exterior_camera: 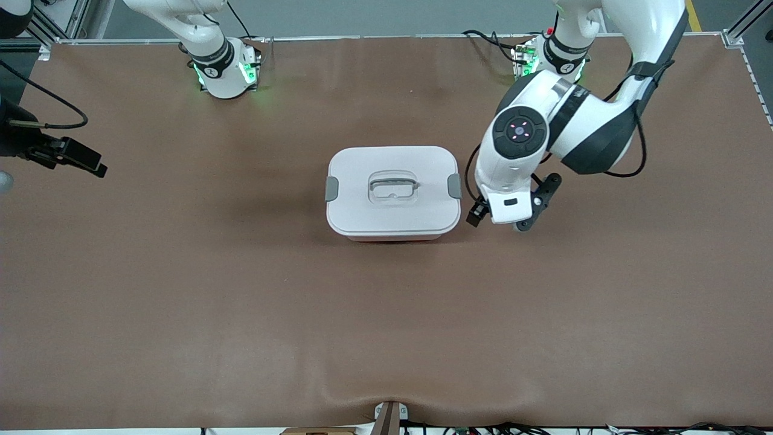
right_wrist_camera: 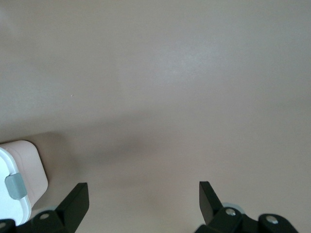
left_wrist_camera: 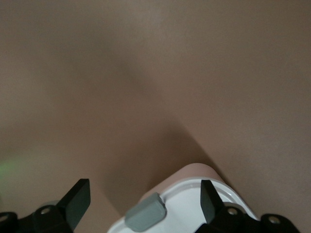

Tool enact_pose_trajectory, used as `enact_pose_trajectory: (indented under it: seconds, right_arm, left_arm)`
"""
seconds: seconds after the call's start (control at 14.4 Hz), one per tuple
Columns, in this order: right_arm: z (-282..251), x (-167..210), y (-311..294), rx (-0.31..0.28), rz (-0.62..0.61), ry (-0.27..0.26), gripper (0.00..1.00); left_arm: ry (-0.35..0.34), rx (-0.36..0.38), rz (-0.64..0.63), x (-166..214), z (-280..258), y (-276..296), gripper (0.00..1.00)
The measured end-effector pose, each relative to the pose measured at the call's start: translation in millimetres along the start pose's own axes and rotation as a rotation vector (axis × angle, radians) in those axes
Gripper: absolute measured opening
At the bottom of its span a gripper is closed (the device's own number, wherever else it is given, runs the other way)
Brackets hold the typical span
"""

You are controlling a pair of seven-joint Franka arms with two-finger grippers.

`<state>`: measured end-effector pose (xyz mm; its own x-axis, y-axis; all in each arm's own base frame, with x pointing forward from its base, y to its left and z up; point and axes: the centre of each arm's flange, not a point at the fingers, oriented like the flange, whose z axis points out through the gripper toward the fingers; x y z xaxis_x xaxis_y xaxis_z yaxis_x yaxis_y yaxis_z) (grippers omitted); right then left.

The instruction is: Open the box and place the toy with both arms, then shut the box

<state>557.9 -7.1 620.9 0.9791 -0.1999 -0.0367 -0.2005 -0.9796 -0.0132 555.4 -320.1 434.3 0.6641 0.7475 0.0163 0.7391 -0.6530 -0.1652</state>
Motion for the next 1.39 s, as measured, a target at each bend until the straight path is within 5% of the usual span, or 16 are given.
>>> enact_pose_trajectory:
  seconds: [0.63, 1.11, 1.39]
  right_arm:
    - [0.8, 0.0, 0.4, 0.000, -0.050, -0.002, 1.00]
    - [1.1, 0.2, 1.2, 0.000, -0.081, -0.003, 1.00]
    - [-0.3, -3.1, -6.7, -0.001, -0.104, -0.004, 1.00]
  left_arm:
    - [0.028, -0.149, 0.441, 129.9, -104.9, -78.2, 1.00]
    - [0.085, -0.129, 0.698, 175.3, -142.6, -138.3, 1.00]
    - [0.065, -0.113, 0.740, 185.1, -163.7, -178.0, 1.00]
